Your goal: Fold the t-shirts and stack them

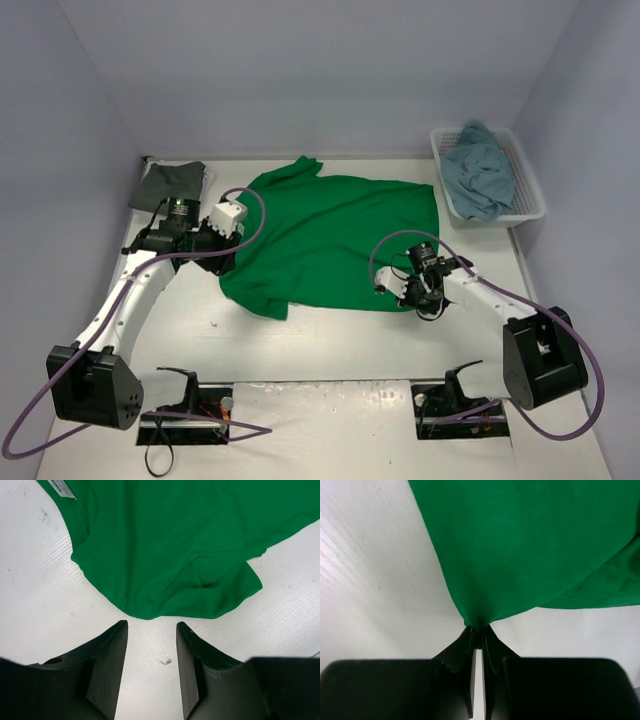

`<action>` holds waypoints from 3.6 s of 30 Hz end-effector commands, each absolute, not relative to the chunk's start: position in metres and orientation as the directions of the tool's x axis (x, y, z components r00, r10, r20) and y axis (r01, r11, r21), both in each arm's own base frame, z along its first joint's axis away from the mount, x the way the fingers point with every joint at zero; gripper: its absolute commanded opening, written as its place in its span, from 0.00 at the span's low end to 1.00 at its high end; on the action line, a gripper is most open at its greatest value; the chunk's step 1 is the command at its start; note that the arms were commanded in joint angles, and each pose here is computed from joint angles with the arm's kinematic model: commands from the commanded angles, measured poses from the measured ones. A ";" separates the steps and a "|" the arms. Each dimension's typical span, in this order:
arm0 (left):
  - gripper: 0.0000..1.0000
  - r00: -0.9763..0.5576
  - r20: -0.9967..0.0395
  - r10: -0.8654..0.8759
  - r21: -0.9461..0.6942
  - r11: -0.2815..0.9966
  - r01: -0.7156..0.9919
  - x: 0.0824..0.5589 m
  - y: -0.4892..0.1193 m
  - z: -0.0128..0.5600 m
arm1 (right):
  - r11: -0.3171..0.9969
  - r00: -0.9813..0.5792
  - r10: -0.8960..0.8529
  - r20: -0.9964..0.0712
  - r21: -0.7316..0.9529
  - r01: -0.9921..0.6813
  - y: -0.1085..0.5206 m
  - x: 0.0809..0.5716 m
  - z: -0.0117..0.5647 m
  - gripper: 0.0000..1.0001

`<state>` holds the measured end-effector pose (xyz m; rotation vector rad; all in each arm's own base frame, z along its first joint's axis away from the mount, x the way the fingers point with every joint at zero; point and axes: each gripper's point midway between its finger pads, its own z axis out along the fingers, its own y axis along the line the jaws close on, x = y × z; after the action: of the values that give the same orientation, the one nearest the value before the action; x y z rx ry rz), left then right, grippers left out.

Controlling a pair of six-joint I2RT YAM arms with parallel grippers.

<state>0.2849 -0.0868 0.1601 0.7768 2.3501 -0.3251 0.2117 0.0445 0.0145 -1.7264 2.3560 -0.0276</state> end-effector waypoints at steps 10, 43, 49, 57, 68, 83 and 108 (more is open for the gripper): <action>0.42 -0.508 -0.704 0.497 -0.058 0.672 0.738 0.255 -0.115 0.170 | 0.274 -0.272 -0.961 -0.052 -0.322 -0.906 0.017 0.231 0.042 0.00; 0.59 -0.118 -0.460 0.880 0.228 0.245 0.942 0.230 -0.142 0.077 | 0.367 -0.337 -0.930 -0.145 -0.342 -0.865 0.031 0.249 0.059 0.00; 0.61 -0.096 -0.457 0.884 0.267 0.239 0.934 0.235 -0.147 0.071 | 0.369 -0.342 -0.929 -0.140 -0.341 -0.864 0.030 0.248 0.059 0.00; 0.62 -0.075 -0.459 0.885 0.254 0.212 0.944 0.236 -0.163 0.057 | 0.368 -0.342 -0.930 -0.135 -0.341 -0.865 0.029 0.247 0.058 0.00; 0.63 -0.056 -0.436 0.898 0.255 0.183 0.950 0.238 -0.178 0.040 | 0.365 -0.335 -0.931 -0.146 -0.340 -0.867 0.031 0.248 0.059 0.00; 0.13 -0.081 -0.373 0.924 0.201 0.166 0.965 0.231 -0.178 0.031 | 0.344 -0.315 -0.939 -0.139 -0.353 -0.870 0.029 0.246 0.061 0.00; 0.00 -0.106 -0.454 0.885 0.310 0.269 0.912 0.235 -0.155 0.120 | 0.017 -0.048 -0.996 0.076 -0.361 -0.932 0.004 0.239 0.057 0.00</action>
<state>0.2285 -0.1547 0.0958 1.6685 2.0089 -0.0754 0.2325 0.0106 0.0474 -1.9263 2.1537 -0.3930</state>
